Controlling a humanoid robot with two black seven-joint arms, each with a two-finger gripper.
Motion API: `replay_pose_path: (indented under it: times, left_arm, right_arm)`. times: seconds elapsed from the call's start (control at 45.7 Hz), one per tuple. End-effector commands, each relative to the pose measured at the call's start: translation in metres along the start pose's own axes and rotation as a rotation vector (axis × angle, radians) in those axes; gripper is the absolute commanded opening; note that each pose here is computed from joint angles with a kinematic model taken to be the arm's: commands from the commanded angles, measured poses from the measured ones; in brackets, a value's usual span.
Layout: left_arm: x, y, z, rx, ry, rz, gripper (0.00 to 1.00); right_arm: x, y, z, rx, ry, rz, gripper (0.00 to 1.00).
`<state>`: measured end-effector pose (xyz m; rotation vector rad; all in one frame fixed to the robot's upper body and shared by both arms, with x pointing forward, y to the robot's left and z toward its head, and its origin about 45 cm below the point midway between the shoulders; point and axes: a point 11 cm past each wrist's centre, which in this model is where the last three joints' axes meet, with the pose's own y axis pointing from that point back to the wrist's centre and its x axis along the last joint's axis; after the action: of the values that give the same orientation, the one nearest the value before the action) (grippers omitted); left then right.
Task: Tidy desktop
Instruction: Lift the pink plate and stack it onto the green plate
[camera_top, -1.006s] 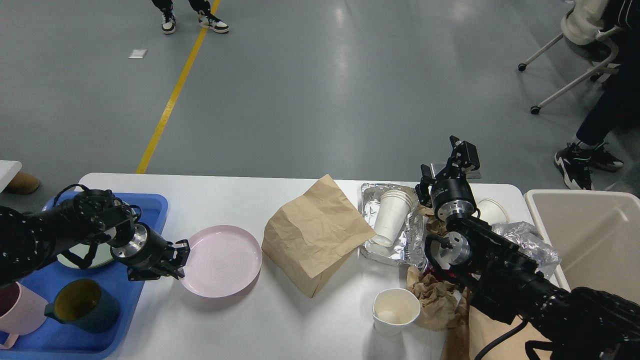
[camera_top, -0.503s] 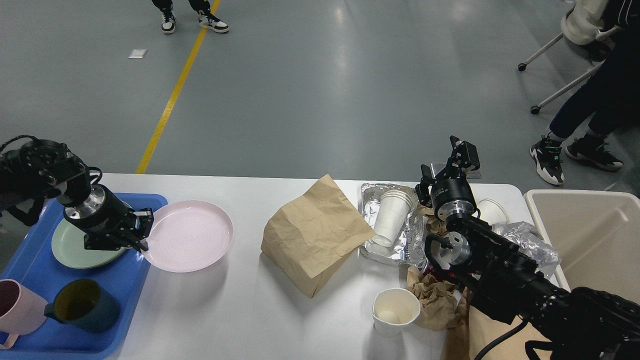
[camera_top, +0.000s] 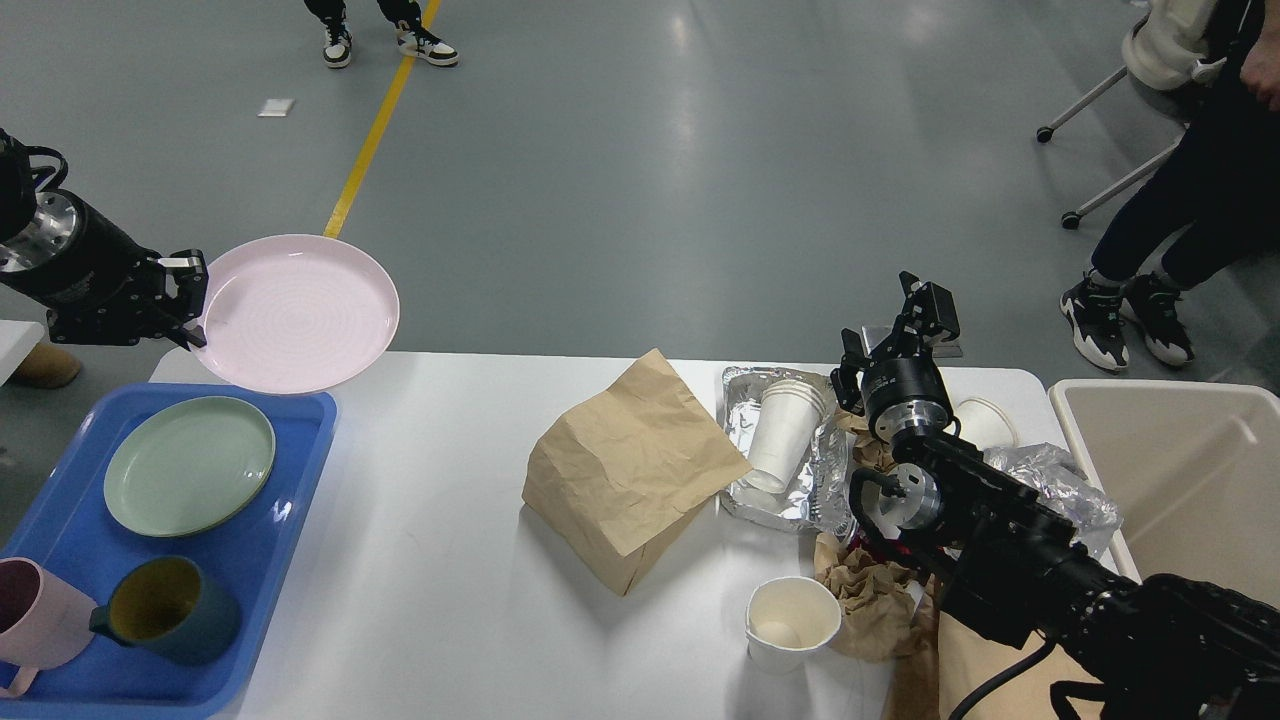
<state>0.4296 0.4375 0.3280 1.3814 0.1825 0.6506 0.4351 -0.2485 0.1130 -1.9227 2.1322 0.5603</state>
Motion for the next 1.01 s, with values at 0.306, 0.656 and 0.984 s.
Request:
replay_pose_path:
  times: [0.306, 0.656, 0.984]
  left_arm:
    - [0.016, -0.029, -0.092, 0.155, 0.095, 0.112, 0.0]
    - [0.008, -0.057, -0.135, 0.221, 0.123, 0.181, 0.0]
    - [-0.014, -0.091, -0.139, 0.261, 0.088, 0.146, 0.0]
  right_arm:
    - [0.0, 0.0, 0.0, 0.0, 0.0, 0.0, 1.0]
    - [0.0, 0.0, 0.0, 0.0, 0.0, 0.0, 1.0]
    - [0.0, 0.0, 0.0, 0.0, 0.0, 0.0, 1.0]
